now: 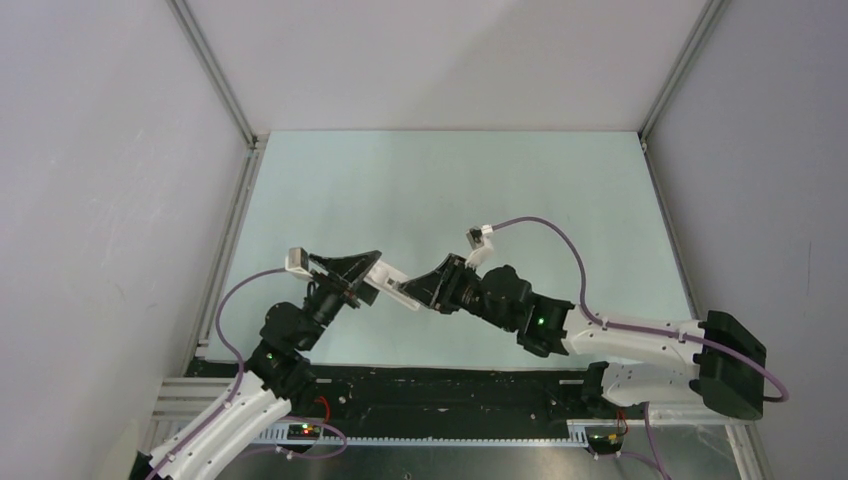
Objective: Load the batteries into the remote control
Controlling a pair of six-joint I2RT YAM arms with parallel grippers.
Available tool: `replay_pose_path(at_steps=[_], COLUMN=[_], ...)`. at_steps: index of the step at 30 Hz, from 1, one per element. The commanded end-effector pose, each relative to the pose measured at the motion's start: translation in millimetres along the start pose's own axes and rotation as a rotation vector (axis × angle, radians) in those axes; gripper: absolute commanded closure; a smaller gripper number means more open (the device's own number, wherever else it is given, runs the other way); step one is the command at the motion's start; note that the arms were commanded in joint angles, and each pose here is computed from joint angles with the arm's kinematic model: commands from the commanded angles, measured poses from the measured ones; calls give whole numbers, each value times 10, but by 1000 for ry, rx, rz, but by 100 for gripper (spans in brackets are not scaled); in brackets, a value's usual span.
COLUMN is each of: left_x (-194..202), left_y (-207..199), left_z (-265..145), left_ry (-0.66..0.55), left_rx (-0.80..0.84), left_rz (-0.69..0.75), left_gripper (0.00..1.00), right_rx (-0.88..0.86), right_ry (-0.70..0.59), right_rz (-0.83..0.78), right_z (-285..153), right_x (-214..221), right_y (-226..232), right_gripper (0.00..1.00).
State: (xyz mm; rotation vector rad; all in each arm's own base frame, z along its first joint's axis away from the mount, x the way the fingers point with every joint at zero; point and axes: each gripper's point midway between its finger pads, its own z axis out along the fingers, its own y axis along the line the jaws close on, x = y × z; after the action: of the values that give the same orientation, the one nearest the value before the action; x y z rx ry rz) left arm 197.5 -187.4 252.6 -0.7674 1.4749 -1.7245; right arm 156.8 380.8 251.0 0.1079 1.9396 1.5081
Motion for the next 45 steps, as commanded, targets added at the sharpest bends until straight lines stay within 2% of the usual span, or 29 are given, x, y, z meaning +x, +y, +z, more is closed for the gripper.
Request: replay_pose_path(at_steps=[1,5,8,11,15,18,20,25,28,34,39,45], left_x=[31,56,114,94,-1,-35,-30,-33,-53,-103,-164,-226], left_y=[-72,48,155,449,713,797,814,818,776,839,890,881], left_z=[13,18,0,-44,-146,-220,-245,-285,-304,-380,-478,-543], left_ry=[16,30,67,75,69,77,83,89,86,82,61,23], left_rx=[23,-16,-68,-200,-354,-409,-407,-404,-404,-460,-494,-496], left_rz=[9,40,88,186,322,380,389,413,440,477,491,491], left_gripper=[1,0,0,1,2,2,2,2,2,2,2,1], right_rx=[-61,-23,49,228,549,746,839,995,1026,1206,1299,1304], right_ry=[-62,-103,-215,-286,-286,-199,-154,-110,-99,70,228,404], right_rz=[-30,-78,-116,-205,-463,-706,-814,-999,-1099,-1342,-1444,-1440], right_z=[-106,-221,-382,-546,-807,-965,-1011,-985,-861,-604,-490,-424], right_x=[-191,-335,-654,-878,-1011,-993,-986,-995,-1013,-863,-619,-275], right_y=[206,149,47,-343,-1044,-1437,-1606,-1841,-1871,-2223,-2462,-2655], right_gripper=[100,100,100,100,100,100,100,100,100,100,99,84])
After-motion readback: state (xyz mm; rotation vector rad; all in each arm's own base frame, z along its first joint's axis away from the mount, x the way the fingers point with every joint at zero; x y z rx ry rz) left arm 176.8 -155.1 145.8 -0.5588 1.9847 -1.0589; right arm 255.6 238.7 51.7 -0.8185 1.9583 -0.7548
